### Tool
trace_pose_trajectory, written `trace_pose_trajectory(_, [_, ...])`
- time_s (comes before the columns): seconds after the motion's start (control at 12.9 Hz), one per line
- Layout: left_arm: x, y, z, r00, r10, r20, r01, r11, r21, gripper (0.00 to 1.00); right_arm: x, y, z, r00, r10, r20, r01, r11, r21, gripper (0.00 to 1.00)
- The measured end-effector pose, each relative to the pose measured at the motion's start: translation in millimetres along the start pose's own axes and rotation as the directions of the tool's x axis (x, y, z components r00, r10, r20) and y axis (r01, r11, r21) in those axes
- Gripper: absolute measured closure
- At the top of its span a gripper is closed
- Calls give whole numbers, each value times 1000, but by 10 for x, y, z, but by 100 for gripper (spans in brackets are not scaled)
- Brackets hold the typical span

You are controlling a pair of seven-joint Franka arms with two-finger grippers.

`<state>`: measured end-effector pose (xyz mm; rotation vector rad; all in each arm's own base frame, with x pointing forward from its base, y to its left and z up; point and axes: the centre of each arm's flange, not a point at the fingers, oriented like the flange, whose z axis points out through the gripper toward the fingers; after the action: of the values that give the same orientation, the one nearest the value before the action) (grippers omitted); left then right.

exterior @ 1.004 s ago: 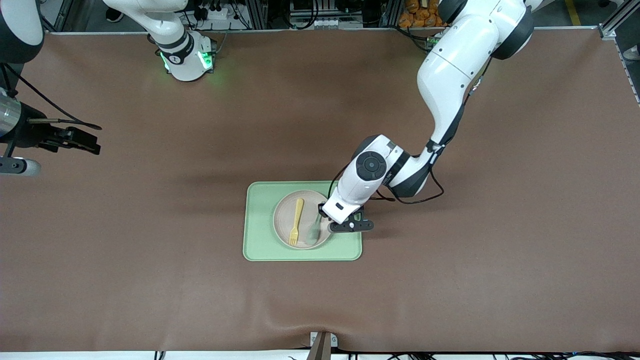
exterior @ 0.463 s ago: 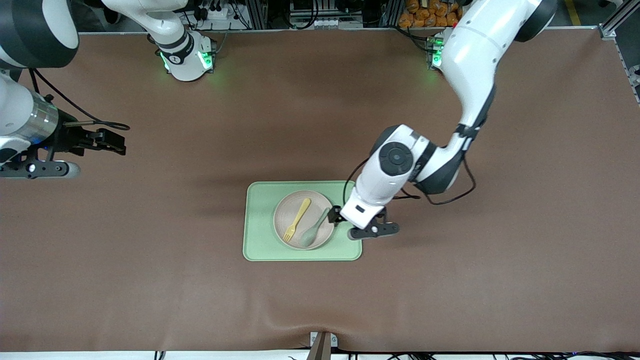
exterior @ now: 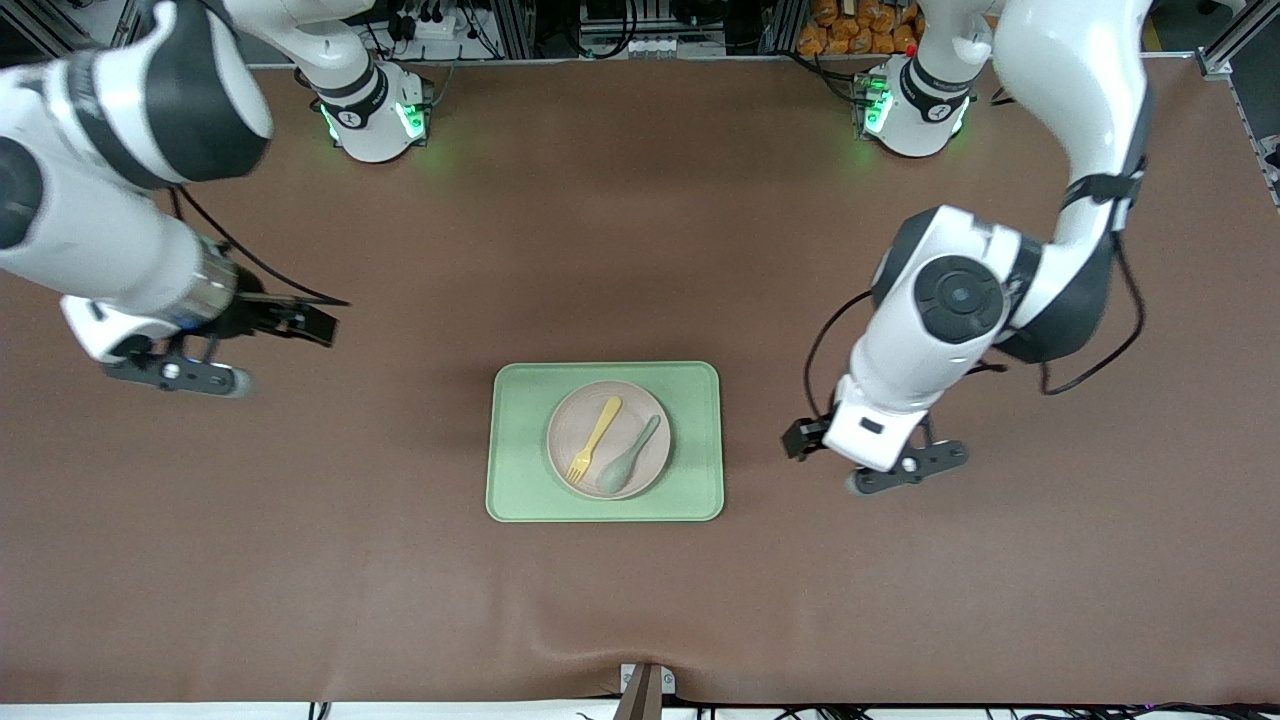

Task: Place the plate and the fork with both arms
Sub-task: 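Release the plate and raise the left gripper while the right gripper approaches, then lower the right gripper over the yellow fork on the plate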

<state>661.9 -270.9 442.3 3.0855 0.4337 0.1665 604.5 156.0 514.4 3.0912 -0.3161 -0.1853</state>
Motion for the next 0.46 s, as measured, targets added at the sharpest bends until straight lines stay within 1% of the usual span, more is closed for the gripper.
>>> trace_pose_trajectory(0.15, [103, -344, -314, 1000, 26, 15, -27, 999, 39, 0, -10, -363, 238, 999, 44, -2, -44, 999, -3, 0])
trace_pose_trajectory(0.23, [130, -530, -460, 998, 53, 35, -55, 996, 65, 0, -18, -520, 361, 998, 56, 0, -56, 998, -6, 0])
trace_pose_trajectory(0.31, [118, -715, -611, 993, 89, 72, -95, 991, 95, 0, -28, -679, 487, 998, 69, 2, -69, 998, -6, 0])
trace_pose_trajectory(0.46, [32, -924, -912, 984, 136, 115, -151, 980, 127, 0, -25, -917, 653, 997, 82, -8, -81, 996, 21, 0])
